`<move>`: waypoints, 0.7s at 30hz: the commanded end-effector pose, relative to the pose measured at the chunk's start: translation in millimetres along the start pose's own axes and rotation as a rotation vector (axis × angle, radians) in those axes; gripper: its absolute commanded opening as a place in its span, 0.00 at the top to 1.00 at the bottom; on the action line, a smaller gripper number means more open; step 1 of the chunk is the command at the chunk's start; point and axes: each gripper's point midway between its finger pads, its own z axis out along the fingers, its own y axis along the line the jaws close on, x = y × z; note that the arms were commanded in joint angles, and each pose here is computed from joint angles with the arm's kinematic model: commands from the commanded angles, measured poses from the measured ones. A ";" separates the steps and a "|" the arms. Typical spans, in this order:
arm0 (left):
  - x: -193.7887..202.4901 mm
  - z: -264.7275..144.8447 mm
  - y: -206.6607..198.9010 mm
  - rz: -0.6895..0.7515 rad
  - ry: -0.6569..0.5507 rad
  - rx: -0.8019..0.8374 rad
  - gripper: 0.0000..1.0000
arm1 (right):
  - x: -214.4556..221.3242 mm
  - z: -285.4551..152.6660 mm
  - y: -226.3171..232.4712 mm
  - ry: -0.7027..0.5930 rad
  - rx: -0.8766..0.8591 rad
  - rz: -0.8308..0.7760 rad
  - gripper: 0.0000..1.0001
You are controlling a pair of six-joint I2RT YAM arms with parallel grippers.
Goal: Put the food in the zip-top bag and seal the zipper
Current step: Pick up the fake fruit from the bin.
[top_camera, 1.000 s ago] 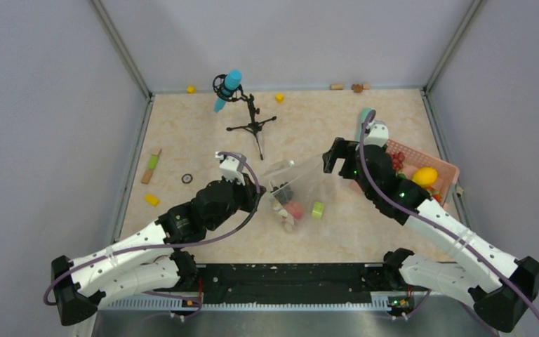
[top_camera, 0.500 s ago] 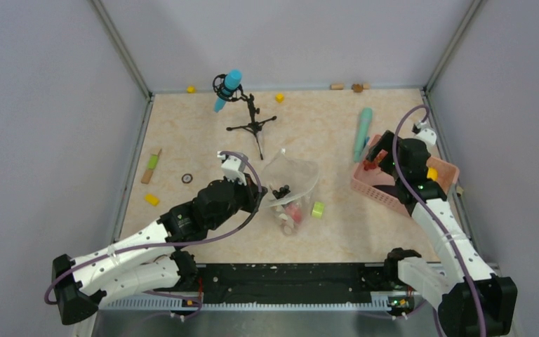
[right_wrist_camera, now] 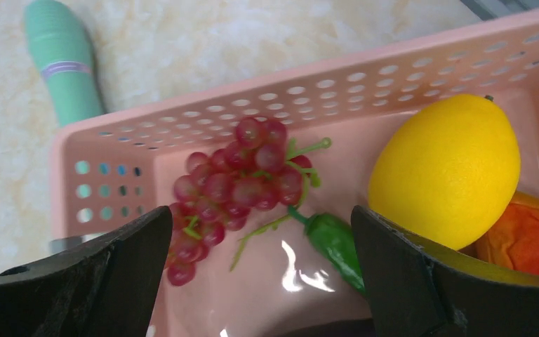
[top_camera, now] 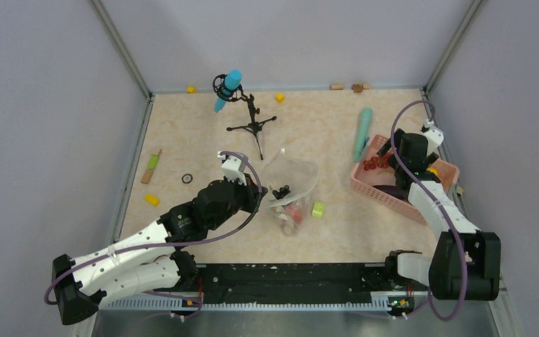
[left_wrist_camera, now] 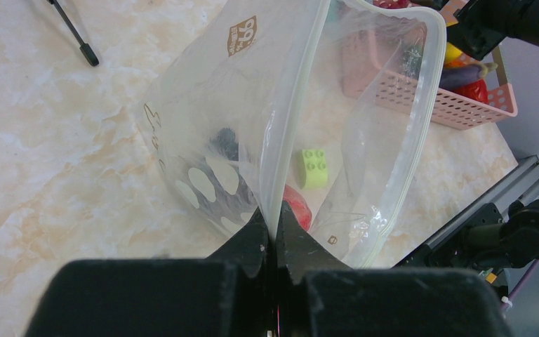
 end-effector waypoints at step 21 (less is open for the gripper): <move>-0.2 0.9 -4.6 0.006 0.001 0.027 1.00 | 21.5 66.7 -7.6 0.095 -0.169 0.195 0.28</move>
